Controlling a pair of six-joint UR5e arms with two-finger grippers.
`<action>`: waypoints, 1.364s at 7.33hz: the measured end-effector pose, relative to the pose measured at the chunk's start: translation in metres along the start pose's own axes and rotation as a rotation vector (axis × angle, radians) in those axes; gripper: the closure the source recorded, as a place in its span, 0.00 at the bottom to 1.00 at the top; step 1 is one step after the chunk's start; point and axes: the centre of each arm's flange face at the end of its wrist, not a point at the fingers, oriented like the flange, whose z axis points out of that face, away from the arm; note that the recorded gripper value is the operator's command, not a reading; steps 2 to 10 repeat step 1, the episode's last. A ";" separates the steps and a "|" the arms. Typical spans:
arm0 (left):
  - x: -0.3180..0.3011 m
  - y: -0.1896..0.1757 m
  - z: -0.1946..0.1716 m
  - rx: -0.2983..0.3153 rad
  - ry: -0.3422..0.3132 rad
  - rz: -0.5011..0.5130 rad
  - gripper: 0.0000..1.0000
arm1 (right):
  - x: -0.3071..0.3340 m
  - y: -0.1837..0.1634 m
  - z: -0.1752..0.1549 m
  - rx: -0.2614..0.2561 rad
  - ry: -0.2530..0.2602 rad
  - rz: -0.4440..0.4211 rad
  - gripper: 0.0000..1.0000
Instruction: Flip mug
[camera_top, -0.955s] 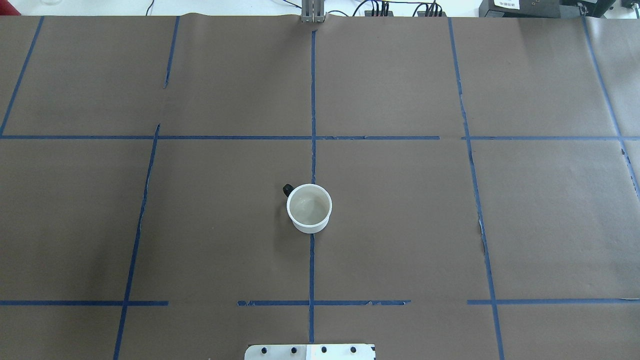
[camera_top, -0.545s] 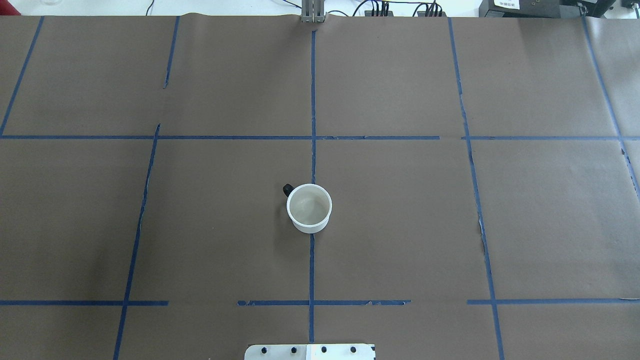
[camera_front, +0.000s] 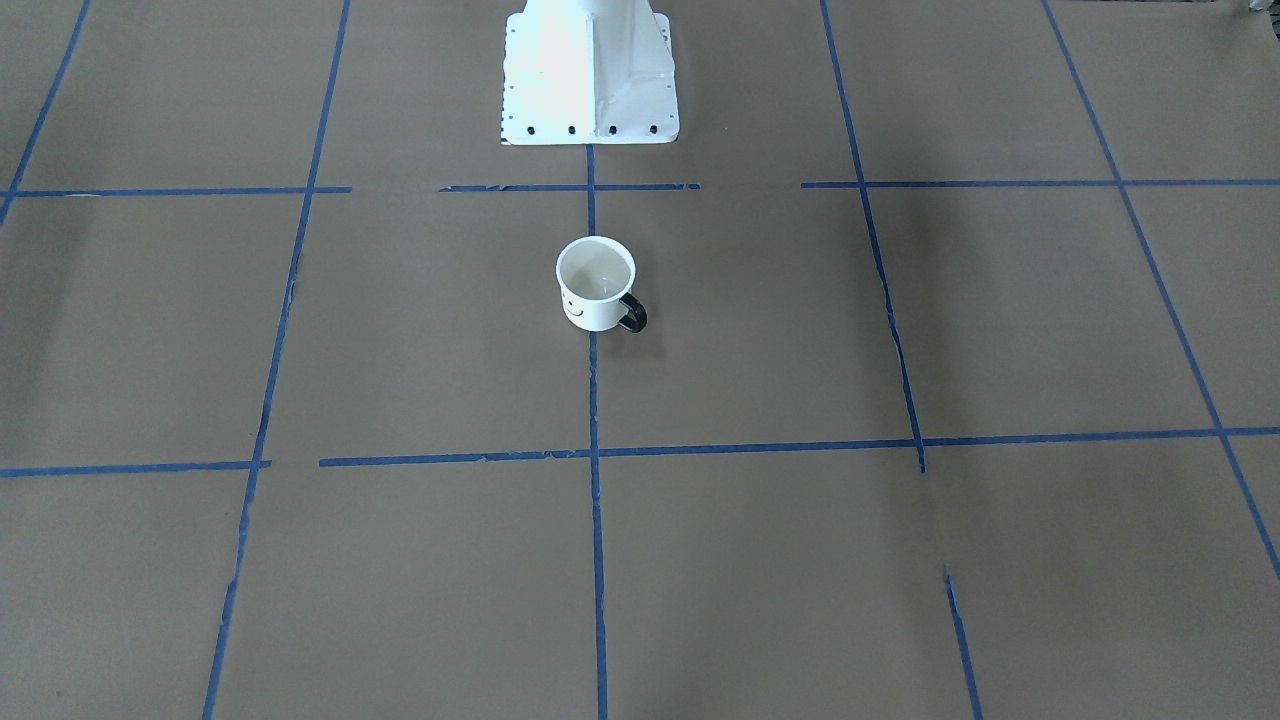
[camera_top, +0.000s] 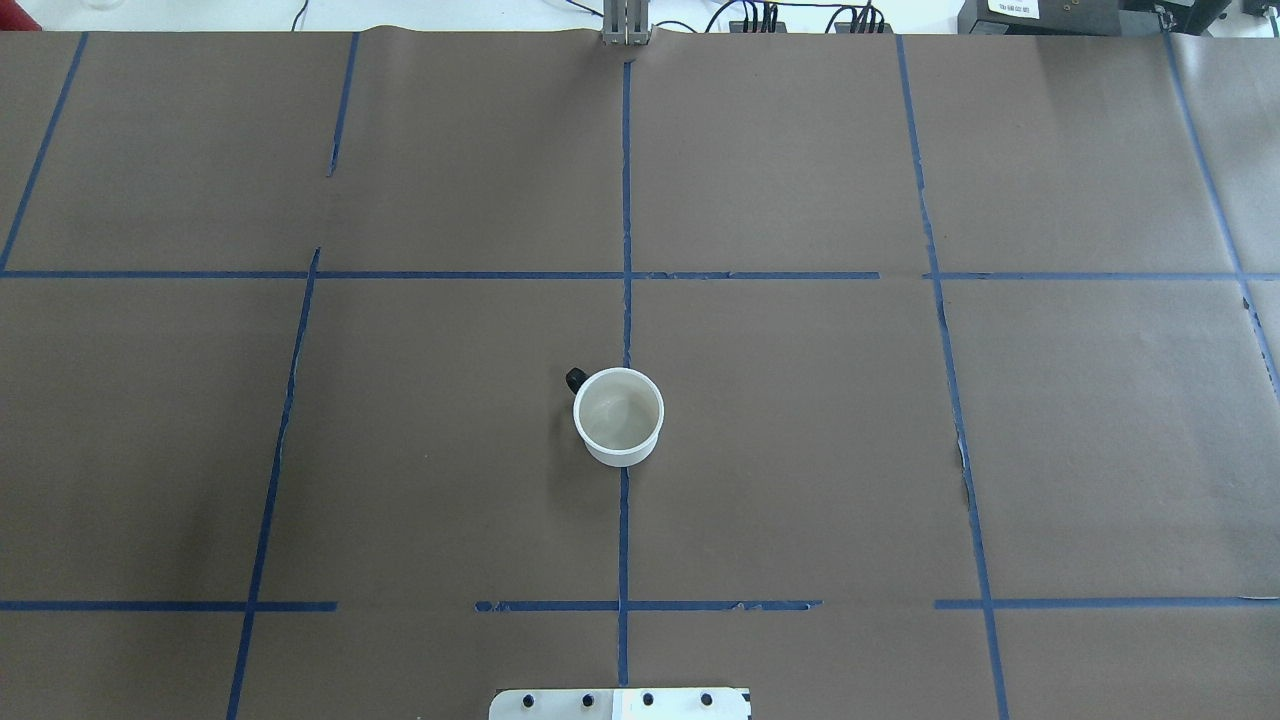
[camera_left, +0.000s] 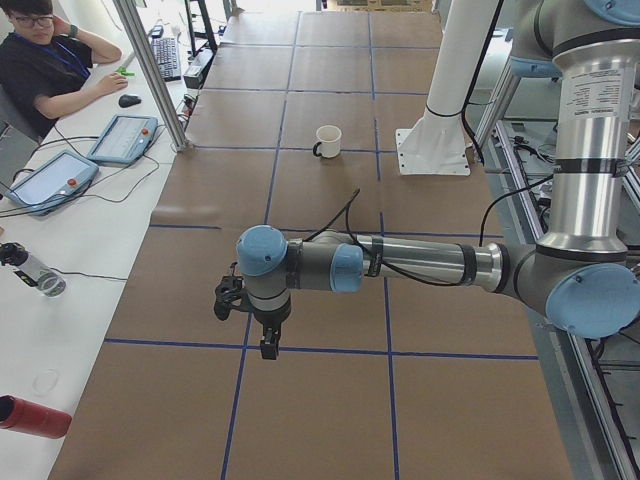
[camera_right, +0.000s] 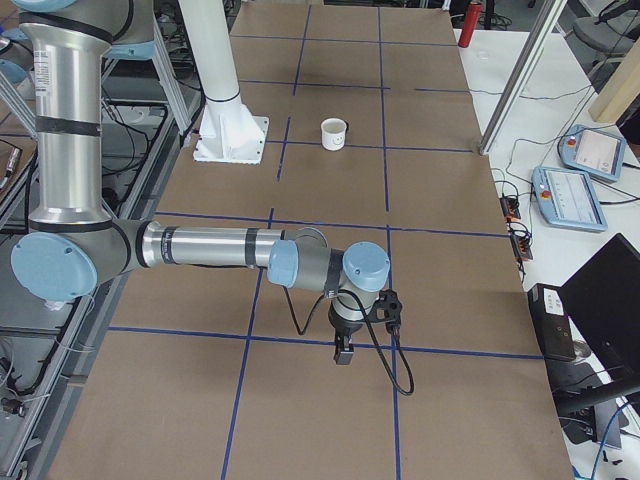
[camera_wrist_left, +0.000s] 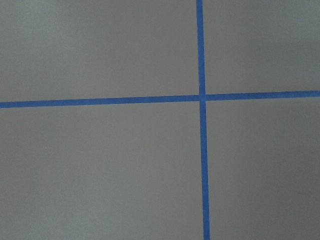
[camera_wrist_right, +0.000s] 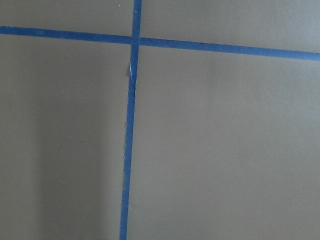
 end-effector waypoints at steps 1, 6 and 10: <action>0.000 0.000 0.000 0.000 0.000 0.000 0.00 | 0.000 0.000 0.000 0.000 0.000 0.000 0.00; 0.000 0.000 0.000 0.000 0.000 0.000 0.00 | 0.000 0.000 0.000 0.000 0.000 0.000 0.00; 0.000 0.000 0.000 0.000 0.000 0.000 0.00 | 0.000 0.000 0.000 0.000 0.000 0.000 0.00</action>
